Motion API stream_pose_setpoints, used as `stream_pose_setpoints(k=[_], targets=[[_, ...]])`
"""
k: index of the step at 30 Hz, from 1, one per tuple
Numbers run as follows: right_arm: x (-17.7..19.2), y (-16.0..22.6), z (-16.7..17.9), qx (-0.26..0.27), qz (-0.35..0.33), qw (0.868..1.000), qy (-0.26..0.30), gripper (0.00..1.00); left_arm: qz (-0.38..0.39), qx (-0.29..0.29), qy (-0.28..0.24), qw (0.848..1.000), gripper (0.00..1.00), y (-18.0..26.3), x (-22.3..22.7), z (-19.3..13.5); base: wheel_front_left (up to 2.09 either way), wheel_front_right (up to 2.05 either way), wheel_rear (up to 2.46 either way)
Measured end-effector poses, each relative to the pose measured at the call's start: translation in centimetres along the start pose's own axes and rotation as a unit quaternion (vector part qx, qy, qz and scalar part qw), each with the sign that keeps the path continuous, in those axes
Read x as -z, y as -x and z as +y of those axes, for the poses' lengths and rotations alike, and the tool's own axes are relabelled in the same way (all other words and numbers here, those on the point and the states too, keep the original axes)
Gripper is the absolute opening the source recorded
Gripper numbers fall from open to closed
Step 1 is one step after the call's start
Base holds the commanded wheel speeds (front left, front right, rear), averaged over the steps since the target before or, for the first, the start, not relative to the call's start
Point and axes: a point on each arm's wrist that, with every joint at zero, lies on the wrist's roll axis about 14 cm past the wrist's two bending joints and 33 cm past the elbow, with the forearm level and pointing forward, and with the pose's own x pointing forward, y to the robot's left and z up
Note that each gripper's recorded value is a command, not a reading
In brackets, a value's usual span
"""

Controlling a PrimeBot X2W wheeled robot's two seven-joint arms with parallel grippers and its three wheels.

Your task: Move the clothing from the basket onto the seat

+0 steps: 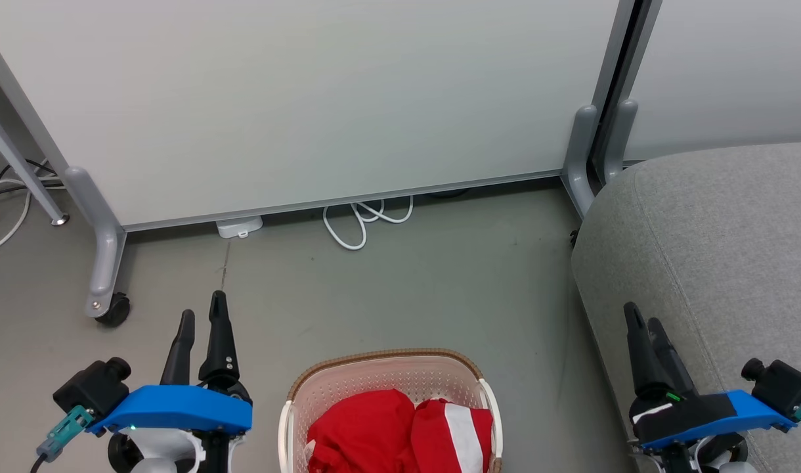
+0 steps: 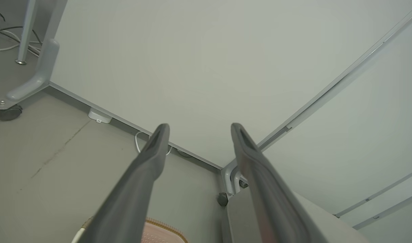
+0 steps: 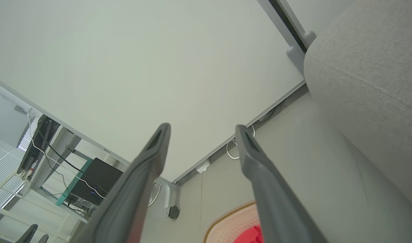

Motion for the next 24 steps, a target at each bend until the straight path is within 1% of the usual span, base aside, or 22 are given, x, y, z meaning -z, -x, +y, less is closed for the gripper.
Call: stream_pose_setpoints(k=[11, 24], targets=[[0.4, 0.0, 0.7, -0.015, 0.001, 0.998, 0.069, 1.0, -0.001, 0.017, -0.083, 0.996, 1.0, 0.0, 0.3, -0.9, 0.0, 0.0, 0.0], [0.8, 0.1, 1.2, -0.029, 0.003, 0.989, 0.143, 1.0, -0.005, 0.039, -0.164, 0.986, 1.0, 0.0, 0.7, -1.8, 0.0, 0.0, 0.0]])
